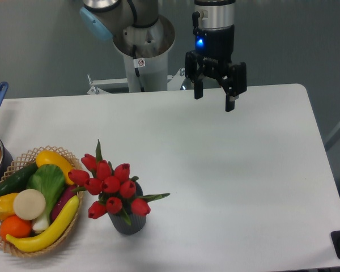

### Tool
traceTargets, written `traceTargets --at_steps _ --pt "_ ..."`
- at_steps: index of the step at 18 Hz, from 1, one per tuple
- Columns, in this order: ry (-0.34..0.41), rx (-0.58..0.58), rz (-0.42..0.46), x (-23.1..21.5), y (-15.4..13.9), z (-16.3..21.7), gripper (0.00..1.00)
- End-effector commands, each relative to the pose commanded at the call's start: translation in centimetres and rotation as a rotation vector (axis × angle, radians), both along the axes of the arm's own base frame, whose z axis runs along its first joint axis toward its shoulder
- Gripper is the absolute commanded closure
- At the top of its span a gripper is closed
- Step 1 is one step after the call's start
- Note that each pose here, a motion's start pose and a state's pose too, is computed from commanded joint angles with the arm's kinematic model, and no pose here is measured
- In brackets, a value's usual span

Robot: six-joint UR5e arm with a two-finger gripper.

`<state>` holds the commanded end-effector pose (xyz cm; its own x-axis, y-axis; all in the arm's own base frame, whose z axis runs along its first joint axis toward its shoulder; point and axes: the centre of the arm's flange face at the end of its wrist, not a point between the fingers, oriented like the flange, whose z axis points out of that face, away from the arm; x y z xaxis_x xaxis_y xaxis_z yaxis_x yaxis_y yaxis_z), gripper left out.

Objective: Pick up the flowers from the vase
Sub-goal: 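Open the gripper wide above the table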

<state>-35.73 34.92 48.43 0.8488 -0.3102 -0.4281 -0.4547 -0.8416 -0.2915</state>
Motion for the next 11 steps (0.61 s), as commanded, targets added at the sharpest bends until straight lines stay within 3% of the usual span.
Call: traceTargets --at_steps 8,11 --pt "-0.013 0.000 -0.001 0.3 0.0 -0.6 0.00" --pt "-0.079 0.049 0.041 0.7 0.2 -1.4 0.00"
